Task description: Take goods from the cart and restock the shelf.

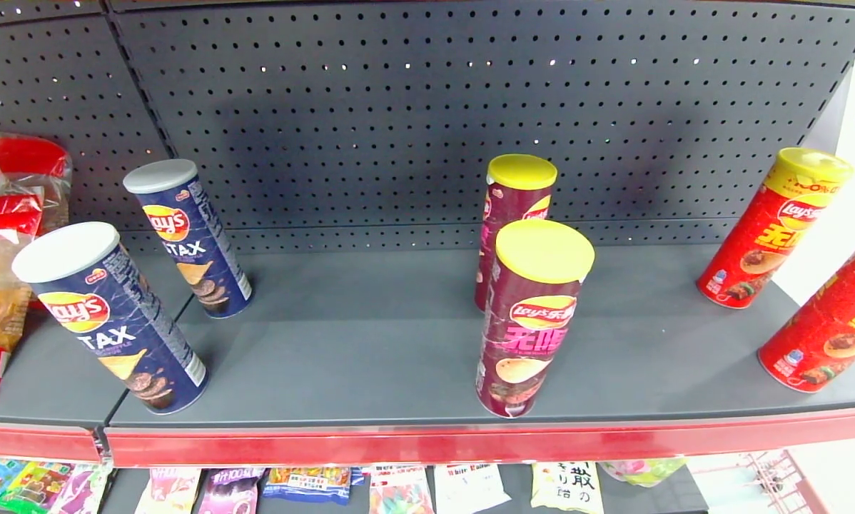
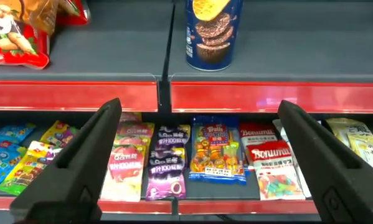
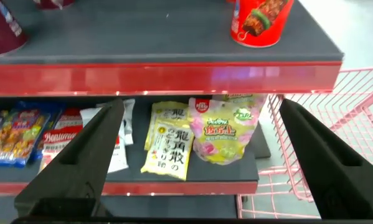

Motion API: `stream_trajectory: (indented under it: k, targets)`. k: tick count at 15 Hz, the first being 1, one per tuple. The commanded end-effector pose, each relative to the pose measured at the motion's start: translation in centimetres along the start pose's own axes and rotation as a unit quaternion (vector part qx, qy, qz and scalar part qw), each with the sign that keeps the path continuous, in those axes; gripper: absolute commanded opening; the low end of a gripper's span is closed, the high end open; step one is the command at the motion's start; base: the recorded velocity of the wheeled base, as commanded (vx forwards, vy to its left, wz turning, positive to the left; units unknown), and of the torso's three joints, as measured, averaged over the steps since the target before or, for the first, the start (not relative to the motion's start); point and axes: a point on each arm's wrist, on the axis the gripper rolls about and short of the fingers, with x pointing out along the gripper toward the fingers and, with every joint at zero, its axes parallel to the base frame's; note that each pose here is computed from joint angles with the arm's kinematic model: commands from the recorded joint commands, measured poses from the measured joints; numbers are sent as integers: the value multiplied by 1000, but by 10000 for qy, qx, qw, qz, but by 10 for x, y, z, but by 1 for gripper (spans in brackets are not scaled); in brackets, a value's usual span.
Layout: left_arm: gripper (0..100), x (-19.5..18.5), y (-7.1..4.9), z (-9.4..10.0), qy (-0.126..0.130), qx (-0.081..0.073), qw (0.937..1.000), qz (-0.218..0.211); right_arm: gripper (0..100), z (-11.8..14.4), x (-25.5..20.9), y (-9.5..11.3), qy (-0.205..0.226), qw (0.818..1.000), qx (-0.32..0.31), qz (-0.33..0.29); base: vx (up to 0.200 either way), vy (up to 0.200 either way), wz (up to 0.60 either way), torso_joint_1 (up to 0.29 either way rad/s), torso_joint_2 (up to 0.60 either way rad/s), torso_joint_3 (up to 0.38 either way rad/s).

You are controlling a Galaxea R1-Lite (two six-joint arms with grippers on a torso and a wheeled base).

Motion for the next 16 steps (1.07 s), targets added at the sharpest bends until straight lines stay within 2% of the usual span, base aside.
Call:
stream_trajectory:
  k: [1, 14, 16]
  targets:
    - [100, 0, 0, 0, 0, -1, 10000, 7, 100, -1, -3, 0, -170, 9999, -4, -21, 0, 0, 0, 0, 0, 0]
    - [100, 0, 0, 0, 0, -1, 10000, 7, 100, -1, -3, 0, -170, 9998, -28, 25, 0, 0, 0, 0, 0, 0]
    - [100, 0, 0, 0, 0, -1, 10000, -1, 100, -1, -3, 1, -162, 9997, -46, 186, 0, 0, 0, 0, 0, 0]
